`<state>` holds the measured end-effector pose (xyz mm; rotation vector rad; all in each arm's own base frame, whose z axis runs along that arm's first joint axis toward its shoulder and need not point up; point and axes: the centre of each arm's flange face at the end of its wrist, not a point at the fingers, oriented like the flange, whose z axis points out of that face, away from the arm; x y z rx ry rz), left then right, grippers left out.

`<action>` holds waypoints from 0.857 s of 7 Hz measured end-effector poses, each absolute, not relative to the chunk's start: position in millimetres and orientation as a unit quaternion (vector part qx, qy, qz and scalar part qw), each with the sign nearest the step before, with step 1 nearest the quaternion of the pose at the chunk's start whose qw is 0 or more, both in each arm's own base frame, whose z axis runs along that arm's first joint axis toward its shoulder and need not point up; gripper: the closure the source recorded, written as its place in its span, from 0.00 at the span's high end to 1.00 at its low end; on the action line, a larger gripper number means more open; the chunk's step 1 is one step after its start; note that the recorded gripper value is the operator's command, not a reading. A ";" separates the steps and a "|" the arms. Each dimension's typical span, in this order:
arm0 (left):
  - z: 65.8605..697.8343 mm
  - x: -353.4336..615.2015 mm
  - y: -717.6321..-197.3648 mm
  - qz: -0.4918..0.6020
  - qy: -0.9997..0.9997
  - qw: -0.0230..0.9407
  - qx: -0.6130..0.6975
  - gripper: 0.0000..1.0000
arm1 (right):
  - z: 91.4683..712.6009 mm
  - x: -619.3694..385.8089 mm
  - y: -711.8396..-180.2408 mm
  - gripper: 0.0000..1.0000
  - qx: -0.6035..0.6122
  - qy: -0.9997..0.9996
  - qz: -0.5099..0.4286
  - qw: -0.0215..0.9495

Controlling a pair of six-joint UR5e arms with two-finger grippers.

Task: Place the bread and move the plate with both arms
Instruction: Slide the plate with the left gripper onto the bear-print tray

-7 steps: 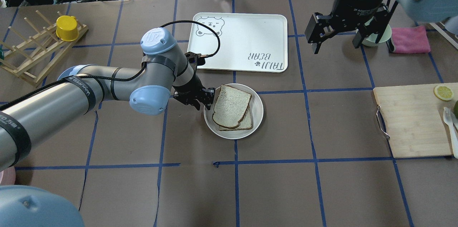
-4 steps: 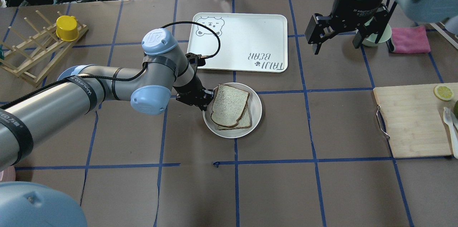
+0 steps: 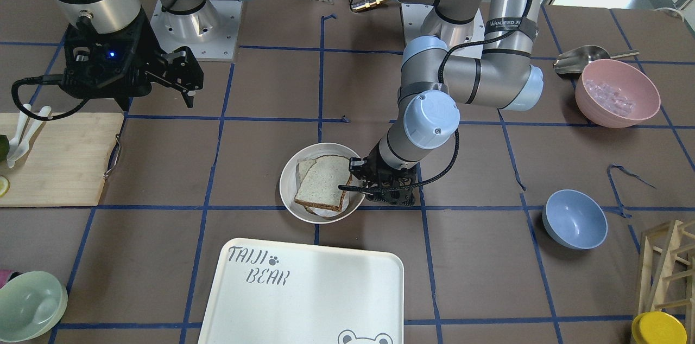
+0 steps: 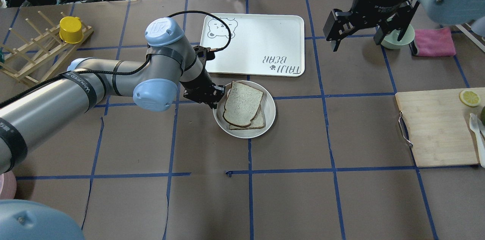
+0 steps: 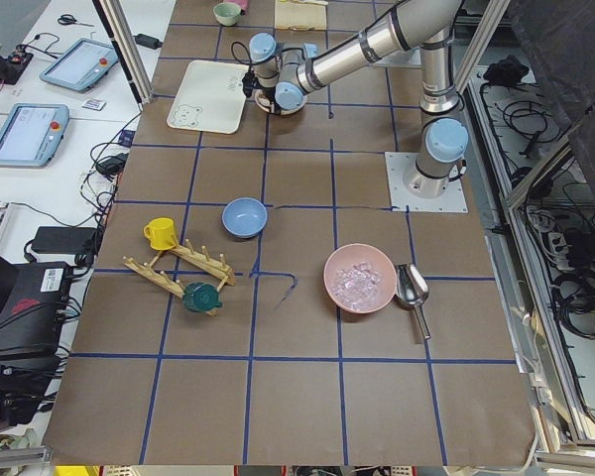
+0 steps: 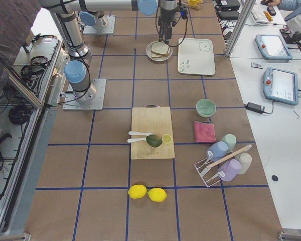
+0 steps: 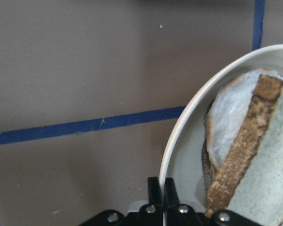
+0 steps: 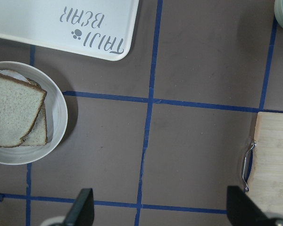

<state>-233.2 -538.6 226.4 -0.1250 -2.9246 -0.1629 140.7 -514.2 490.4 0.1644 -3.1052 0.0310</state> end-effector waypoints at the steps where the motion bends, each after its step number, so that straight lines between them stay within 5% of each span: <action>1: 244.1 -233.1 -545.0 -0.060 -0.992 0.105 -0.039 0.00 | 491.0 140.2 -515.2 1.00 0.052 -0.998 0.014 0.016; 6: 282.4 -218.9 -629.3 -0.036 -0.991 0.124 -0.021 0.00 | 490.2 138.3 -516.2 1.00 0.049 -0.999 0.014 0.015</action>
